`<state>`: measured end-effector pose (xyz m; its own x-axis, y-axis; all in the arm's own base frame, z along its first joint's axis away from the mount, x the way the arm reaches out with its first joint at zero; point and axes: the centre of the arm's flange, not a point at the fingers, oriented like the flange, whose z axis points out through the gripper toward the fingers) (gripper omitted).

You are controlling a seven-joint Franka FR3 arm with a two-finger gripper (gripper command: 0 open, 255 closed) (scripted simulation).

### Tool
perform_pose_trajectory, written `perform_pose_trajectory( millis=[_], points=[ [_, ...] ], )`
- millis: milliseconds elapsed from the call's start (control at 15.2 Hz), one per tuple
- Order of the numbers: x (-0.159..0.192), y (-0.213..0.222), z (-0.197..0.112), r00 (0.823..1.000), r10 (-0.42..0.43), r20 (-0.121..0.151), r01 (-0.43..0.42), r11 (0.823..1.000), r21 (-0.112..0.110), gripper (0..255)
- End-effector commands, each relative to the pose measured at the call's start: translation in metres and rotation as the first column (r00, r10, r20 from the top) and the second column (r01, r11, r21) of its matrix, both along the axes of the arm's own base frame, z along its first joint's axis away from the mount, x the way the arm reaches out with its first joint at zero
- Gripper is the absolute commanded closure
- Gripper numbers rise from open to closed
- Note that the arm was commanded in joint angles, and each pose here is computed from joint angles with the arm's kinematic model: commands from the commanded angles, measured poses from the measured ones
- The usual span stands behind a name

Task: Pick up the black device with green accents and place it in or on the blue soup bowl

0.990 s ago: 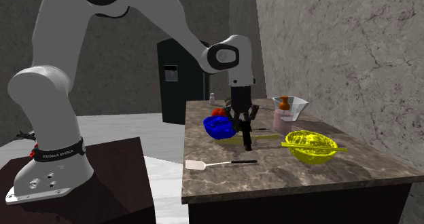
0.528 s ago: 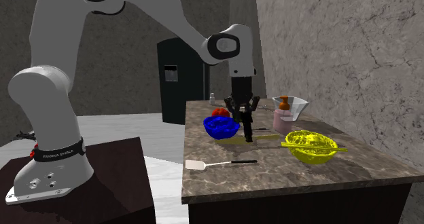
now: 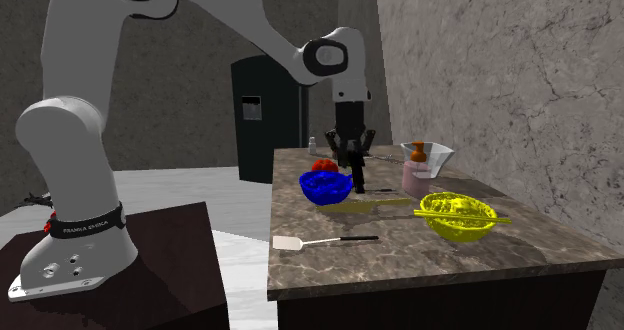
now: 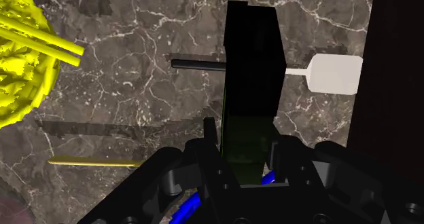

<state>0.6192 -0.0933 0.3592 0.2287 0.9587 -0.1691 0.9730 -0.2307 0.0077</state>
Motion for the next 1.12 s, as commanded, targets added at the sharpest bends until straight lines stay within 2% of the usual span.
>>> perform_pose_trajectory(
  millis=[0, 990, 1056],
  points=[
    [0.003, 0.023, 0.001, 1.0, -0.001, 0.0, 0.001, 1.0, 0.0, 255],
    [0.038, 0.22, 0.001, 1.0, -0.001, 0.0, 0.001, 1.0, 0.0, 255],
    [0.038, 0.22, -0.004, 1.0, -0.001, 0.0, 0.001, 1.0, 0.0, 255]
  ],
)
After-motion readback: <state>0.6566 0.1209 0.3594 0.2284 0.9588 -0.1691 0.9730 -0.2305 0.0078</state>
